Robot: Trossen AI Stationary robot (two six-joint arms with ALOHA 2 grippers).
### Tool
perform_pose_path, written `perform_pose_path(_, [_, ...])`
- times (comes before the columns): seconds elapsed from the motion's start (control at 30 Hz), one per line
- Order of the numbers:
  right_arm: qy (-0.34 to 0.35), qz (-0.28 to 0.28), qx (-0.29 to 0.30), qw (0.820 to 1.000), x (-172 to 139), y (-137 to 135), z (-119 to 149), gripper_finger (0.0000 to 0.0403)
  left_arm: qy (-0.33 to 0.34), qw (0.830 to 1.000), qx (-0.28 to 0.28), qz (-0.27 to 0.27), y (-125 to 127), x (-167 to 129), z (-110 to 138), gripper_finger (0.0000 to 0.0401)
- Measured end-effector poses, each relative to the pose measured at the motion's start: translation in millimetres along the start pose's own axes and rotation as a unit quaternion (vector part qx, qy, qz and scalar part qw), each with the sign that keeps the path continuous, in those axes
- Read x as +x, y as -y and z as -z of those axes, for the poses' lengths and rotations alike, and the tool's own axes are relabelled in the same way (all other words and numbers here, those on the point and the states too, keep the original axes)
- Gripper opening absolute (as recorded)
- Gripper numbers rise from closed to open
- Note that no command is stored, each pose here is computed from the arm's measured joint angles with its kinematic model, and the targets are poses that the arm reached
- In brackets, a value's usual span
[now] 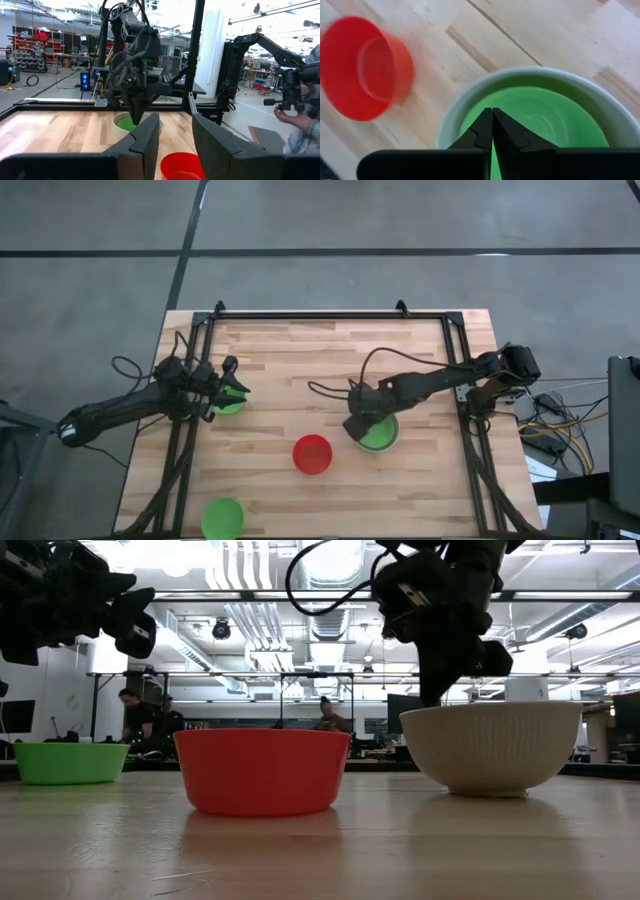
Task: Nest bowls inside each other
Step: Move the stacked bowls to the center of the table
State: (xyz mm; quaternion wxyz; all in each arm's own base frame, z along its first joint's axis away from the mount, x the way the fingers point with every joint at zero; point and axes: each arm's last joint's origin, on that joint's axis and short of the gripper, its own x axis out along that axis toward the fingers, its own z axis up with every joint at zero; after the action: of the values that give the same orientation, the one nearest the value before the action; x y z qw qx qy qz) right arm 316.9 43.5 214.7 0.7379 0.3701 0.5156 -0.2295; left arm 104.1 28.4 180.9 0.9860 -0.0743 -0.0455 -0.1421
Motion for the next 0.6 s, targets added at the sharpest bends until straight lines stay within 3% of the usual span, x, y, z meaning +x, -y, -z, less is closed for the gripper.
perform_pose_path(0.2, [-0.004,0.01,-0.004,1.0,-4,3,2,0.0009,0.0,1.0,0.0,0.0,0,0,0,0.0122])
perform_pose_path(0.6, [0.08,-0.021,-0.017,0.996,-49,8,1,0.0009,0.0,1.0,0.0,0.001,0,0,0,0.0122])
